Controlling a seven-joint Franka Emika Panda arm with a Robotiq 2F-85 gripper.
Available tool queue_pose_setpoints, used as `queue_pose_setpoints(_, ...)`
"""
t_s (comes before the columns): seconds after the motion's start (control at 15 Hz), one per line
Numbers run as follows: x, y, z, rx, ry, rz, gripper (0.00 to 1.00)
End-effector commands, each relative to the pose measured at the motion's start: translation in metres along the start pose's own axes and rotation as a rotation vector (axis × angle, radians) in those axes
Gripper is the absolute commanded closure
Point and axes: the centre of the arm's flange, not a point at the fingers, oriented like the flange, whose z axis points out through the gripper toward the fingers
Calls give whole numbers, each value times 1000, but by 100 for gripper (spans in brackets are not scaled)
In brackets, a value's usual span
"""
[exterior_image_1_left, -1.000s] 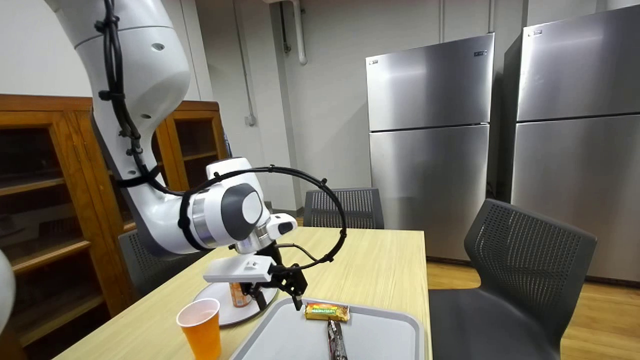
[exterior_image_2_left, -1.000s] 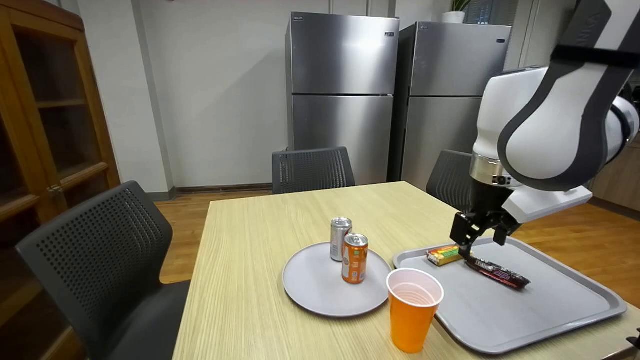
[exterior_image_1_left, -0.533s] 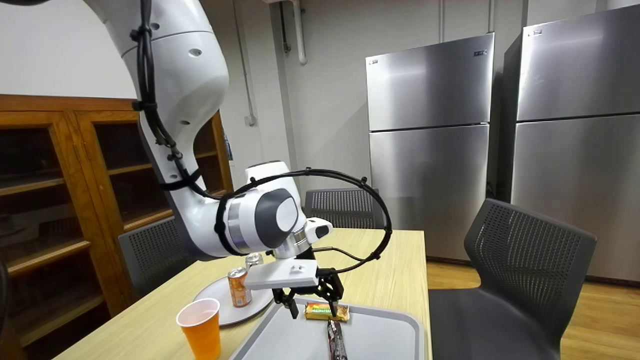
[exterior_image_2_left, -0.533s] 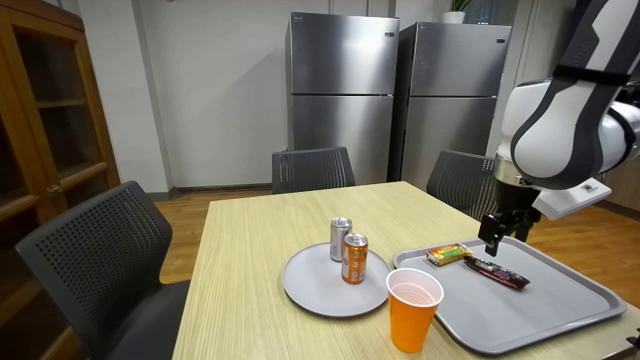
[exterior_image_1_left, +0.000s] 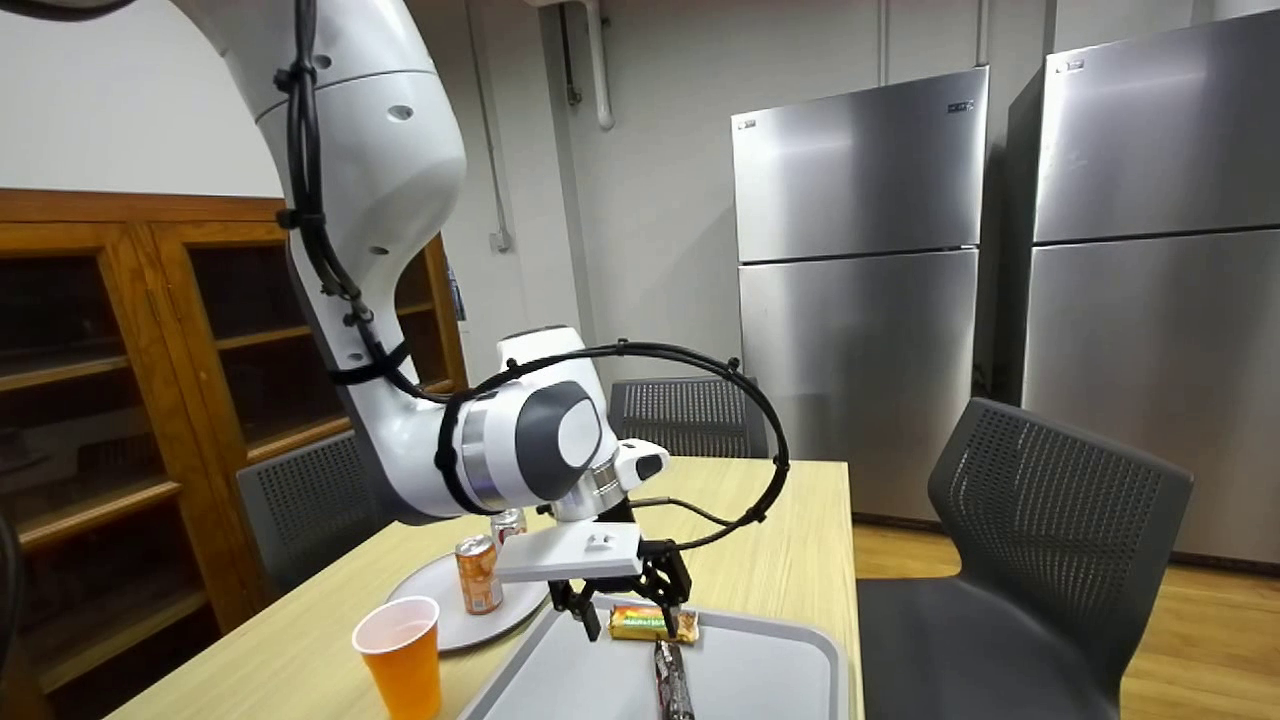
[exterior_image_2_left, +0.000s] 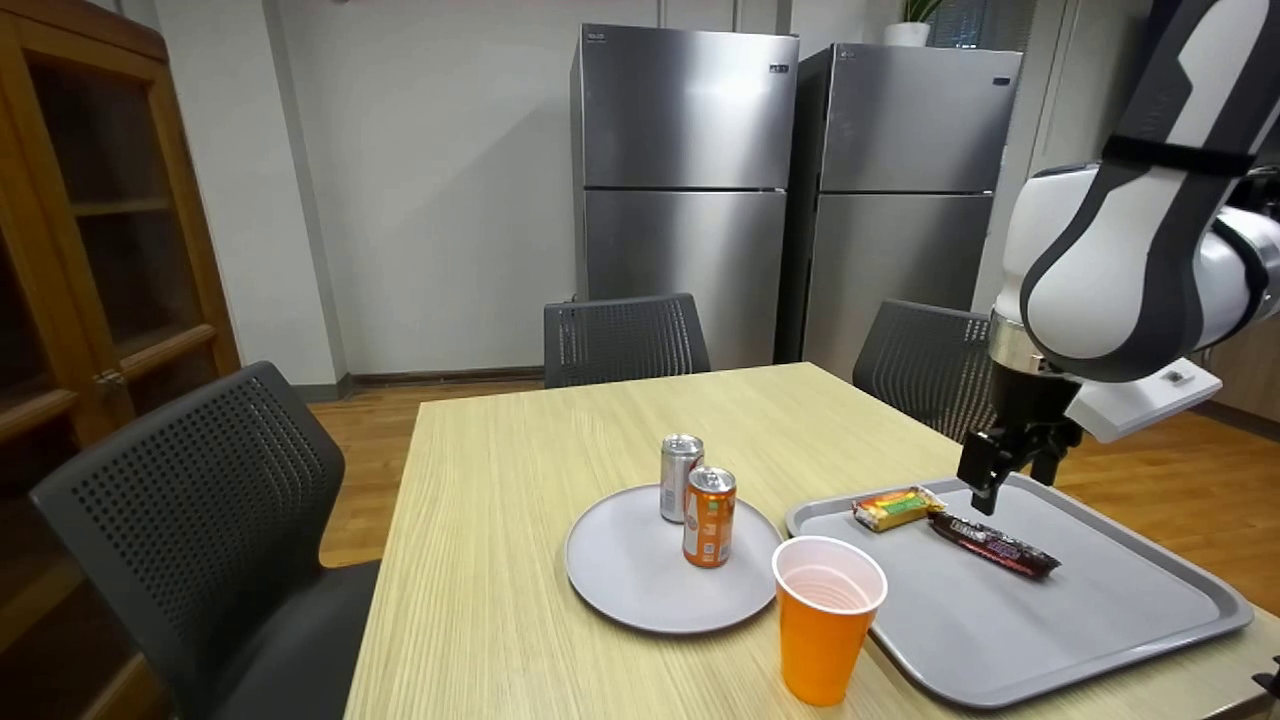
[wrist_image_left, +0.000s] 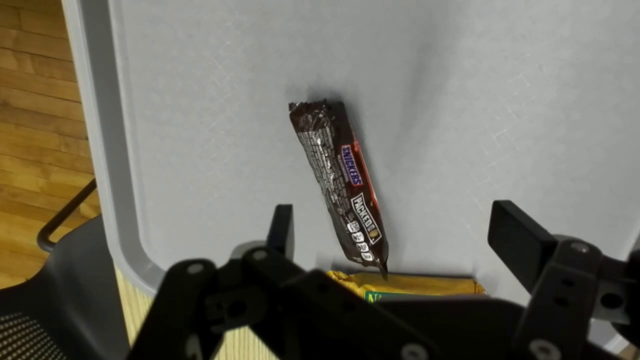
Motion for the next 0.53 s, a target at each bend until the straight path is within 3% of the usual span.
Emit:
queue_pose_setpoints(0.0,0,0,0,0,0,0,0)
queue_pose_setpoints(0.47,19,14,21,41,7,-16,0)
